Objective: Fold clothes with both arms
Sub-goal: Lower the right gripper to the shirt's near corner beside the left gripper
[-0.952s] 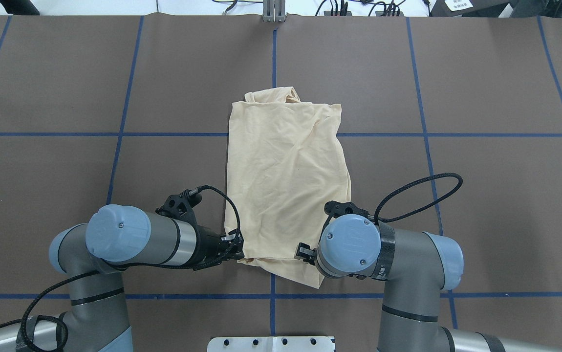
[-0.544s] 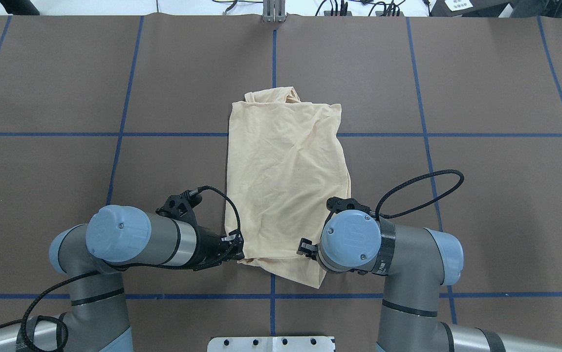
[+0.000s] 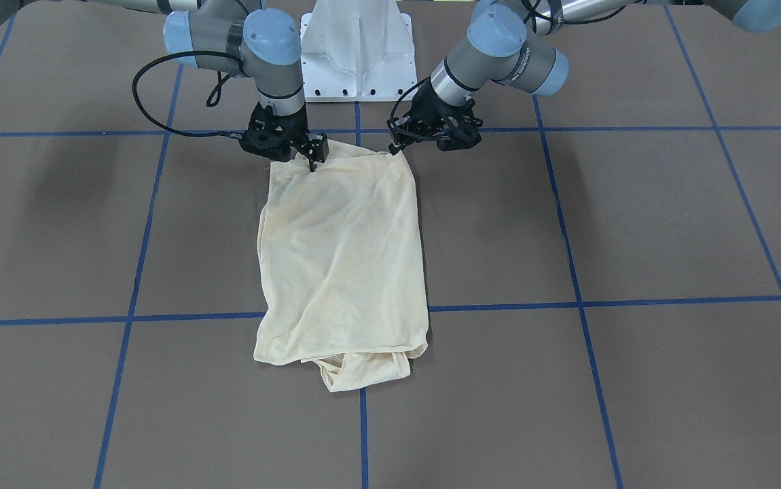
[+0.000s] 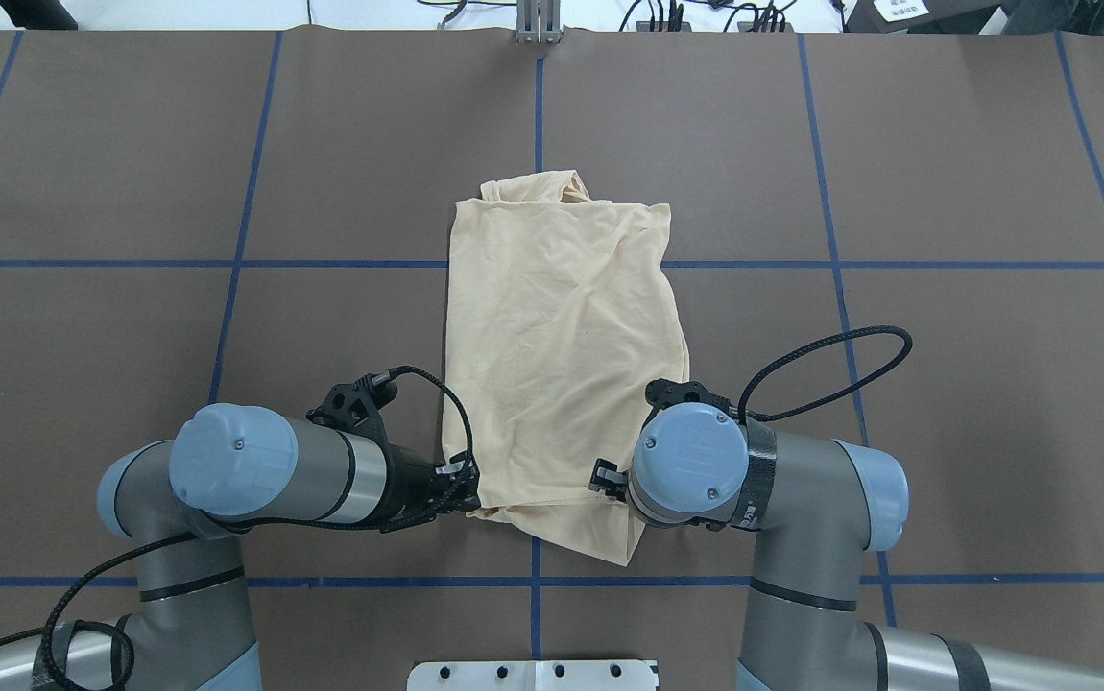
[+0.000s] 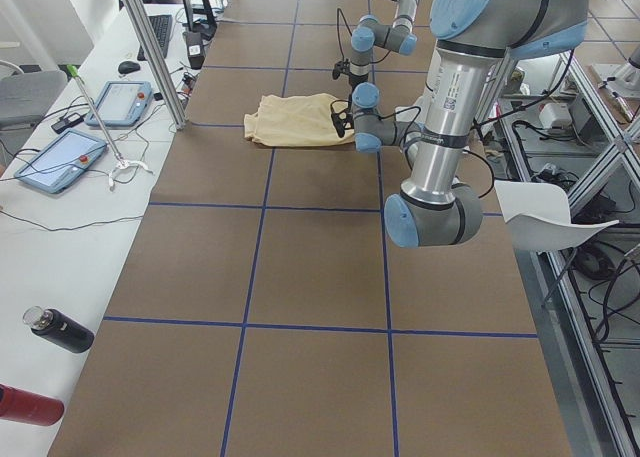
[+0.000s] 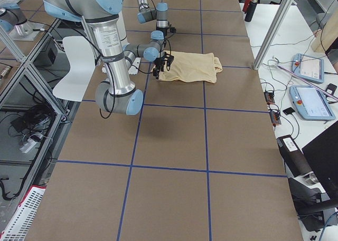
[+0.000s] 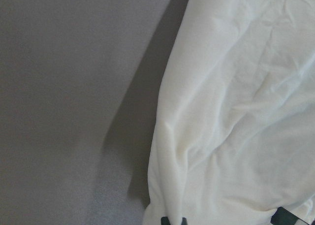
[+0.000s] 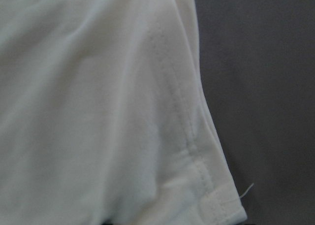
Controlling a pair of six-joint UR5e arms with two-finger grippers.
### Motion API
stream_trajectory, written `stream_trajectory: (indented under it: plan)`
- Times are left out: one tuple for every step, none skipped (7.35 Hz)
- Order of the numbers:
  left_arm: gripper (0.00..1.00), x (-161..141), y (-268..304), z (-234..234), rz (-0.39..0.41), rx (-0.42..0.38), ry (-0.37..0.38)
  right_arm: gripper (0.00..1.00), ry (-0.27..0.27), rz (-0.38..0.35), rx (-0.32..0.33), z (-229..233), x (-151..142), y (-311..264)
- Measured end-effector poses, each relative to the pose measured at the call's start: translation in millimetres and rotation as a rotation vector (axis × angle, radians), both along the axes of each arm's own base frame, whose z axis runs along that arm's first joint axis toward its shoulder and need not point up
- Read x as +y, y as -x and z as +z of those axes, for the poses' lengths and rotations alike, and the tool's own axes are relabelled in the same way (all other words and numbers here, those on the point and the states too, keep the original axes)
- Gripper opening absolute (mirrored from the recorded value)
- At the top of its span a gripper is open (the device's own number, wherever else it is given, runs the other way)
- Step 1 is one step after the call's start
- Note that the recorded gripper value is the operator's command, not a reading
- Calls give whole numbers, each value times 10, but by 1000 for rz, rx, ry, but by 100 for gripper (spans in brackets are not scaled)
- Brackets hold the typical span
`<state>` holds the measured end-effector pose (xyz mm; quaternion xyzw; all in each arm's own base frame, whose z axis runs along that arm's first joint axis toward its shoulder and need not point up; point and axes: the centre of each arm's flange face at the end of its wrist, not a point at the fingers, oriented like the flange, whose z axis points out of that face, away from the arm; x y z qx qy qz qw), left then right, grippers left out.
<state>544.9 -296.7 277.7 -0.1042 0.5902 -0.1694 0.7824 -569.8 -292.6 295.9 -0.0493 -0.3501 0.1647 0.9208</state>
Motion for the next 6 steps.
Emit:
stream_trajectory:
  plan:
    - [0,3,-2,0,0,0,0,88,2,1,5,22,-8,20]
    - [0,6,-3,1,1,0,0,76,3,2,5,24,-14,35]
    - [0,7,-4,1,1,0,0,53,4,2,5,11,-18,47]
    - [0,9,-10,1,2,-5,2,25,4,3,1,-27,-22,57]
    - [0,8,-24,-5,2,-16,5,5,3,2,-3,-60,-24,64]
    - [0,5,-37,-18,3,-24,8,0,3,1,-7,-83,-24,70]
